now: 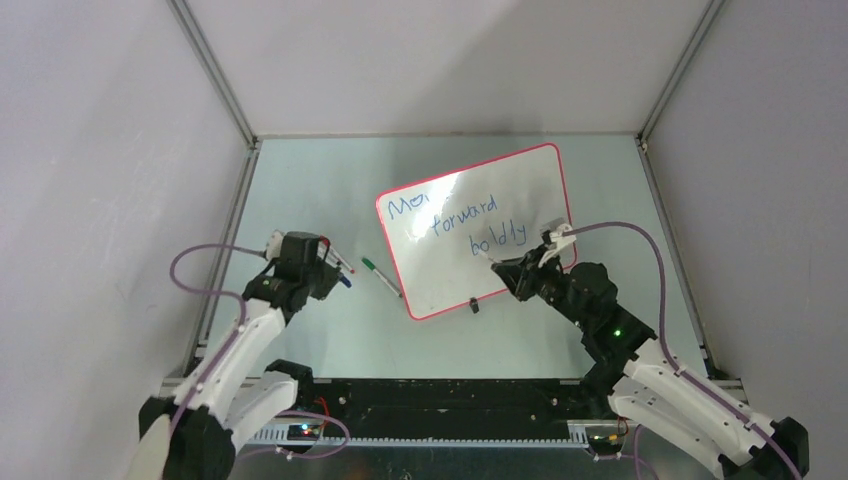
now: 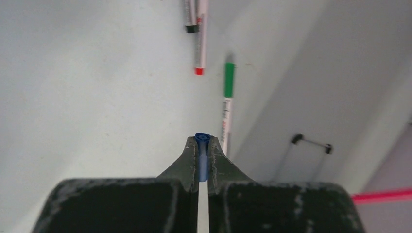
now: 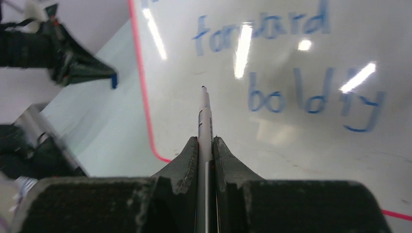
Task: Write a sentence on the whiteboard
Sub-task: Close the whiteboard marker at the center of the board.
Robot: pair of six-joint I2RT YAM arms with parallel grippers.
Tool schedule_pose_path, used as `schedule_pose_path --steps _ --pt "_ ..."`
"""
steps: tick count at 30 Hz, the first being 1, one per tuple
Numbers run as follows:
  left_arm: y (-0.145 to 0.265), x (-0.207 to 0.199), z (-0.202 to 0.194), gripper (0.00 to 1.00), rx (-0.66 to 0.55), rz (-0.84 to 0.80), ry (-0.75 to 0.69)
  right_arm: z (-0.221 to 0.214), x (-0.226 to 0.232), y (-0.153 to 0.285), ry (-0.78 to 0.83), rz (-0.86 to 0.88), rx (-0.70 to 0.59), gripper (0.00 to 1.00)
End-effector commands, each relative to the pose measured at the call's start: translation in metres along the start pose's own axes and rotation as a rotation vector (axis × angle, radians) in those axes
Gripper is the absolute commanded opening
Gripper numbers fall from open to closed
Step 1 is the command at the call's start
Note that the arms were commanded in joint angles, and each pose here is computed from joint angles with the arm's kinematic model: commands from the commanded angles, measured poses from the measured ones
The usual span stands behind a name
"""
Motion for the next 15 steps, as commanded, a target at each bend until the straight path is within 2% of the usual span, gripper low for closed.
schedule_pose_path --steps 1,7,13,15 --pt "0.020 -0.004 -0.002 0.00 0.012 -0.100 0.141 0.023 0.041 -0.002 0.010 0.158 -0.074 0.00" --pt "0.048 -0.009 -0.003 0.00 0.042 -0.232 0.329 0.016 0.083 -0.015 0.059 0.191 -0.073 0.00" --pt "0.077 -0.015 0.002 0.00 0.059 -0.310 0.404 0.002 0.129 -0.033 0.110 0.247 -0.023 0.00" --pt "0.084 -0.019 -0.001 0.00 0.115 -0.336 0.415 0.000 0.140 -0.037 0.118 0.267 -0.016 0.00"
Point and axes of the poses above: each gripper's point midway between its finger pads, its own y axis back along the fingers, its own x axis along the line the jaws close on, z = x × y, the point moved 8 cm from there along y, back along the fingers, and after that the axes turned 6 degrees about -y, right-handed, at the moved point
